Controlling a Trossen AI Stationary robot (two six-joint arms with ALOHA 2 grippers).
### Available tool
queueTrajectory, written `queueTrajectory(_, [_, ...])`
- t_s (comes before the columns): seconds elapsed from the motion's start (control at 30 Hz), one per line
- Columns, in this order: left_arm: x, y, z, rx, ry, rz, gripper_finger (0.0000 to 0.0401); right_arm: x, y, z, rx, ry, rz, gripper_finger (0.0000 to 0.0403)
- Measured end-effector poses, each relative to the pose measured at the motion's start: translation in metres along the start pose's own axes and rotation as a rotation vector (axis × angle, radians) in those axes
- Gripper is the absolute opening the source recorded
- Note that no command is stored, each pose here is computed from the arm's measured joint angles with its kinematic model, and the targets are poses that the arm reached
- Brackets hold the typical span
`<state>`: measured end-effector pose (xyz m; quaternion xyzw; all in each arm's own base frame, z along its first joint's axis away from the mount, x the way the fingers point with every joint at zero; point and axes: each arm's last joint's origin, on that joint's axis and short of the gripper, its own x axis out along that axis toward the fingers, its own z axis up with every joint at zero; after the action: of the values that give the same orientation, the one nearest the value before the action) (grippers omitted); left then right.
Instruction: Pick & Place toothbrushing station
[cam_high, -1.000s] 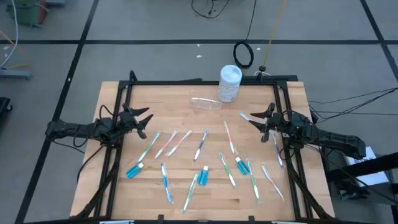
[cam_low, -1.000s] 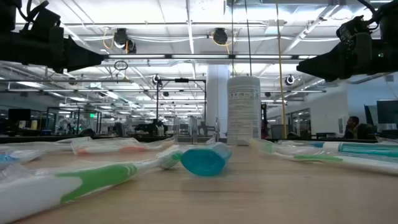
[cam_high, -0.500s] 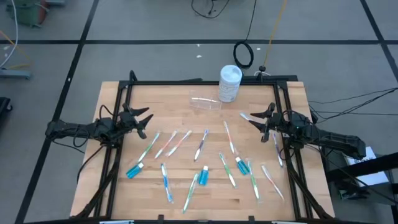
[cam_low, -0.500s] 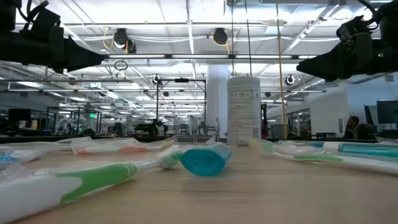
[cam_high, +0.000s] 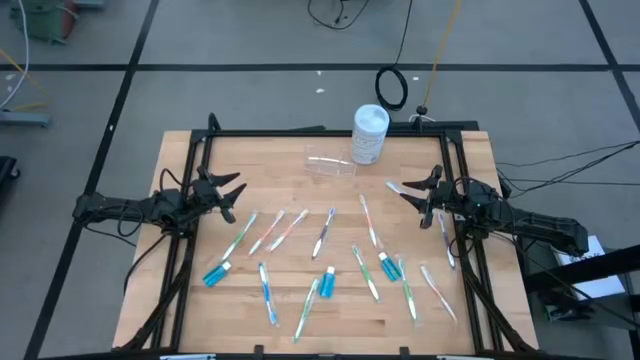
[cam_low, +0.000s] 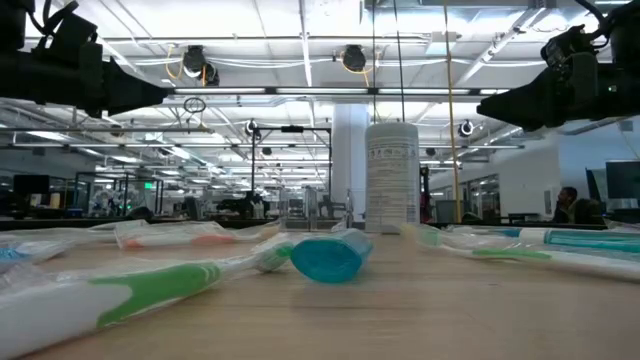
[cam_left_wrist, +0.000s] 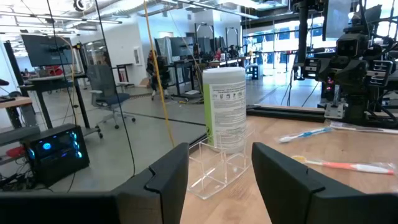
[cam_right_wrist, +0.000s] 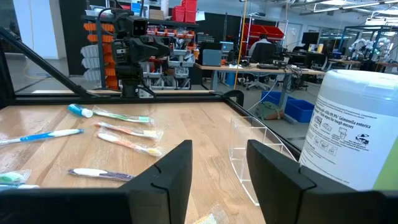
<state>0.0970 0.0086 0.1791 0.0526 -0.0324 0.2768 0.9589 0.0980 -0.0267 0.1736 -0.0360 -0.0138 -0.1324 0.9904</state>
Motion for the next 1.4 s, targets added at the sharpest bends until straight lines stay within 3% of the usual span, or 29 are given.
queueTrajectory(0.23, [0.000, 0.000, 0.000, -0.007, 0.000, 0.000, 0.0182, 0.000, 0.000, 0.000, -0.012, 0.001, -0.008, 0.0144])
queueTrajectory(0.43, [0.000, 0.000, 0.000, -0.099, 0.000, 0.000, 0.0182, 0.000, -0.002, 0.000, -0.304, 0.012, -0.054, 0.0144])
queueTrajectory(0.57, [0.000, 0.000, 0.000, -0.135, -0.004, 0.000, 0.0182, 0.000, -0.002, 0.000, -0.388, 0.014, -0.052, 0.0144])
queueTrajectory(0.73, [-0.001, 0.000, -0.002, -0.099, 0.064, -0.002, 0.0182, 0.000, -0.001, -0.001, -0.140, 0.011, -0.032, 0.0144])
queueTrajectory(0.87, [-0.004, 0.005, 0.005, -0.139, 0.176, 0.027, 0.0182, 0.000, 0.000, -0.005, -0.031, 0.057, -0.020, 0.0144])
queueTrajectory(1.03, [-0.008, 0.010, 0.031, -0.188, 0.326, -0.029, 0.0182, 0.000, 0.000, -0.007, 0.007, 0.069, -0.019, 0.0144])
queueTrajectory(1.23, [0.007, 0.001, 0.055, -0.106, 0.484, -0.044, 0.0182, 0.000, 0.000, -0.007, 0.039, 0.072, -0.020, 0.0144])
queueTrajectory(1.4, [0.020, -0.013, 0.063, -0.131, 0.763, -0.094, 0.0182, 0.000, 0.000, -0.007, 0.082, 0.075, -0.021, 0.0144])
